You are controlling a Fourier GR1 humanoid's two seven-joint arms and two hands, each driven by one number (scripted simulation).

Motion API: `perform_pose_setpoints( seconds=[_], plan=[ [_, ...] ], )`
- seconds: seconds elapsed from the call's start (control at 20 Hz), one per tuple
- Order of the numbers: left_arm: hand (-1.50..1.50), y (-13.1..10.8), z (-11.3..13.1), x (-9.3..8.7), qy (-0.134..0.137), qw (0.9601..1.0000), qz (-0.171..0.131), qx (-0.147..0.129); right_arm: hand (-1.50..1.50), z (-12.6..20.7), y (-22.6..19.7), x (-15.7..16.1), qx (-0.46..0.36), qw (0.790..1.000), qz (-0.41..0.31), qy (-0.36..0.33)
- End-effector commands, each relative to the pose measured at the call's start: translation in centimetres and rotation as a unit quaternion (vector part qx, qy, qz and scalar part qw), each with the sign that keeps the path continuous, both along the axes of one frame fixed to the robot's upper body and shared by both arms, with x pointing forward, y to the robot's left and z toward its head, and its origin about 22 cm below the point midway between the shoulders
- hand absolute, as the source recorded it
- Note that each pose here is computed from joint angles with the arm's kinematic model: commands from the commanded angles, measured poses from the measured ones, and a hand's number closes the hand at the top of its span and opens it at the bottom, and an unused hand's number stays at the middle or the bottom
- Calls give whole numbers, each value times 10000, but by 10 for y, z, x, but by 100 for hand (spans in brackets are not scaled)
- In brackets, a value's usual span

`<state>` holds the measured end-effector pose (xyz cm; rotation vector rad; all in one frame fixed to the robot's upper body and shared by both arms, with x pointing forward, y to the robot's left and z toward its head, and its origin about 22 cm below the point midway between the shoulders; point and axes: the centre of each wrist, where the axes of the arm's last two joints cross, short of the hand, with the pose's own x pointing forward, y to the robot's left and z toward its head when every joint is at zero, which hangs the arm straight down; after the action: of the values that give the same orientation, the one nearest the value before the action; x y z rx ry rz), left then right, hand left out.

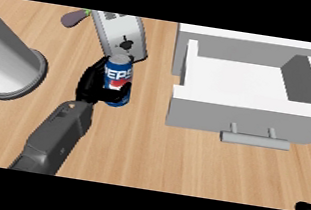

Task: Pick up the can, place it into the drawer and close the drawer

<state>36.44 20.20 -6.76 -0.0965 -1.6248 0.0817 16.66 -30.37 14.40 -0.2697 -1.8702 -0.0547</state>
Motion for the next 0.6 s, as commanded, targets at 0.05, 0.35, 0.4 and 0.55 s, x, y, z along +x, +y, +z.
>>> perform_pose_setpoints(
  seconds=[0.05,0.35,0.4,0.55],
  plan=[
    [150,-33,50,27,-282,9987,-364,231,-150,13,7,13,40,10000,-55,-16],
    [150,-48,97,35,-321,9965,-620,453,-150,11,1,1,-20,9999,-148,-33],
    [150,-72,134,51,-381,9958,-765,312,-150,-4,-7,9,-23,9999,-134,11],
    [150,-94,154,42,-268,9958,-864,163,-150,15,6,0,-80,9999,-74,-78]
  ],
)
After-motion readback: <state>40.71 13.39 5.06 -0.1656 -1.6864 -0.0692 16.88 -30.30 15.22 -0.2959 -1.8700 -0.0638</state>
